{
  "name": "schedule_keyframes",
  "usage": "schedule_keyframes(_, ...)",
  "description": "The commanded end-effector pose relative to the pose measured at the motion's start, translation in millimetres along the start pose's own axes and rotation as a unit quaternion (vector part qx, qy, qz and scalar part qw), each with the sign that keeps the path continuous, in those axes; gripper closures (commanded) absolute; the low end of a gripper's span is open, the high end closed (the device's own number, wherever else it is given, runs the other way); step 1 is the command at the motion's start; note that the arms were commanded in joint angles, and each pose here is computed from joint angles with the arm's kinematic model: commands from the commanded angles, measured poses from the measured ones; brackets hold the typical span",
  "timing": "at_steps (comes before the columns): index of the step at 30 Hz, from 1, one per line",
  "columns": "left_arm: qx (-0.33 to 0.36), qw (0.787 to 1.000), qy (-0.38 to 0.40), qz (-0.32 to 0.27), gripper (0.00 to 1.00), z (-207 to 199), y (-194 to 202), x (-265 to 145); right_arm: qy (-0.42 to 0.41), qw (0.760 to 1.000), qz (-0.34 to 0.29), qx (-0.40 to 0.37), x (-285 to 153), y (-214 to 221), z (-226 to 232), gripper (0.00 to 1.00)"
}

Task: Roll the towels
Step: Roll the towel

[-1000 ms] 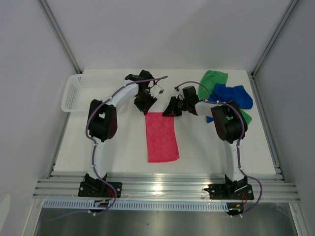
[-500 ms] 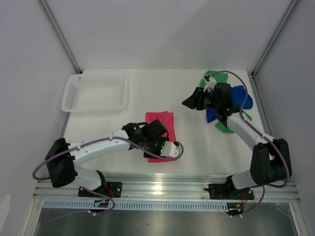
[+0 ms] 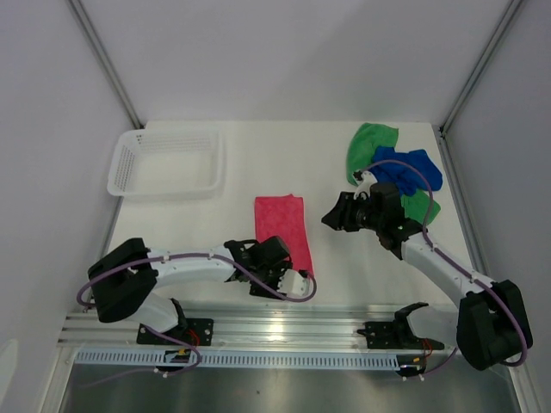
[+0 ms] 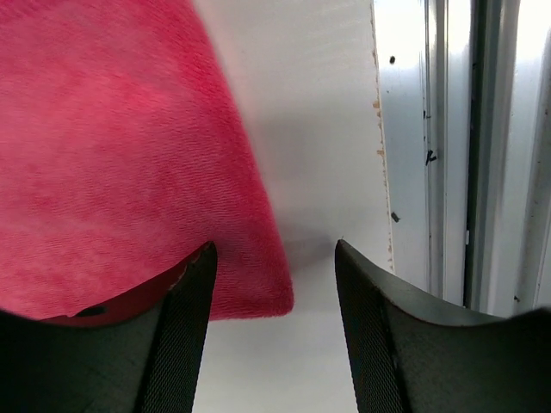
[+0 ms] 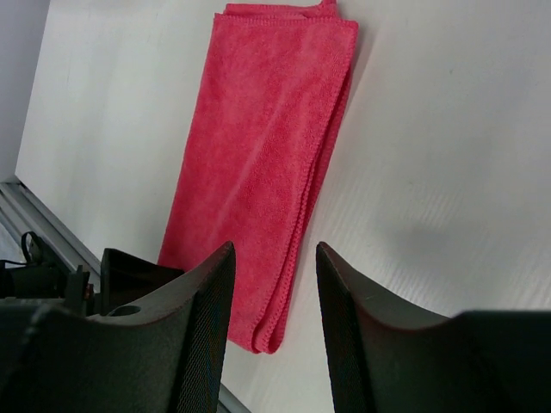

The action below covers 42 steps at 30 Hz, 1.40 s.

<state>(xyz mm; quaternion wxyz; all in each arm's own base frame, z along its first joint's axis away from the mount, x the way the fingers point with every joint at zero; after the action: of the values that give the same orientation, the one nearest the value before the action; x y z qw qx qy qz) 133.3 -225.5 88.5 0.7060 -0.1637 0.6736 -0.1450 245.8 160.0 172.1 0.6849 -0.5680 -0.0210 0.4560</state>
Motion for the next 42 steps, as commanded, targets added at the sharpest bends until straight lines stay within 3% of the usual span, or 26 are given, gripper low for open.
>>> schedule_keyframes(1,-0.013,1.0,-0.004,0.008,0.4,-5,11,14,0.015,0.999,-0.02,-0.029,-11,-5,1,0.54)
schedule_keyframes(5,-0.023,0.999,-0.023,0.019,0.43,-6,22,17,-0.01,0.998,-0.031,-0.055,-17,-7,7,0.53)
schedule_keyframes(9,-0.043,0.998,-0.048,0.022,0.66,-1,22,18,-0.03,0.996,-0.033,-0.083,-17,-6,9,0.52)
schedule_keyframes(12,-0.049,0.997,-0.056,0.019,0.9,1,20,15,-0.05,0.991,-0.05,-0.114,-15,-5,11,0.51)
schedule_keyframes(14,-0.05,0.997,-0.054,0.007,0.98,1,15,6,-0.058,0.985,-0.056,-0.154,-13,2,10,0.5)
schedule_keyframes(16,-0.062,0.998,-0.023,0.003,0.99,-2,14,-3,-0.068,0.976,-0.059,-0.201,-11,7,12,0.5)
schedule_keyframes(19,-0.089,0.995,0.01,-0.034,0.99,4,5,-19,-0.104,0.936,-0.042,-0.334,-7,27,22,0.47)
schedule_keyframes(21,-0.11,0.993,0.021,-0.04,0.99,14,3,-28,-0.156,0.885,-0.034,-0.437,-7,40,31,0.45)
schedule_keyframes(28,-0.137,0.986,0.059,-0.068,0.99,32,-2,-39,-0.237,0.832,0.013,-0.501,-5,68,42,0.43)
schedule_keyframes(33,-0.175,0.979,0.078,-0.074,0.99,40,-2,-45,-0.25,0.827,-0.036,-0.503,3,65,62,0.43)
schedule_keyframes(42,-0.209,0.97,0.092,-0.09,0.99,49,4,-50,-0.256,0.832,-0.026,-0.492,24,94,93,0.43)
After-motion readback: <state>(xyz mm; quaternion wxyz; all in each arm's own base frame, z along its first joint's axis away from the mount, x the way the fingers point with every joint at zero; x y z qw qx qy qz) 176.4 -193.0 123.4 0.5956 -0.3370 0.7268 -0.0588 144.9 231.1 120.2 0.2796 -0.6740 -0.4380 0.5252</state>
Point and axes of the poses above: each gripper's point midway between its finger pads, its own x axis out along the fingers, its own z axis along the line the jaws close on, y = z × x, the point moved 7 cm from there along -x, back along the fingers, and after that the axes turned 15 degrees about -x, right-handed, at the moved point
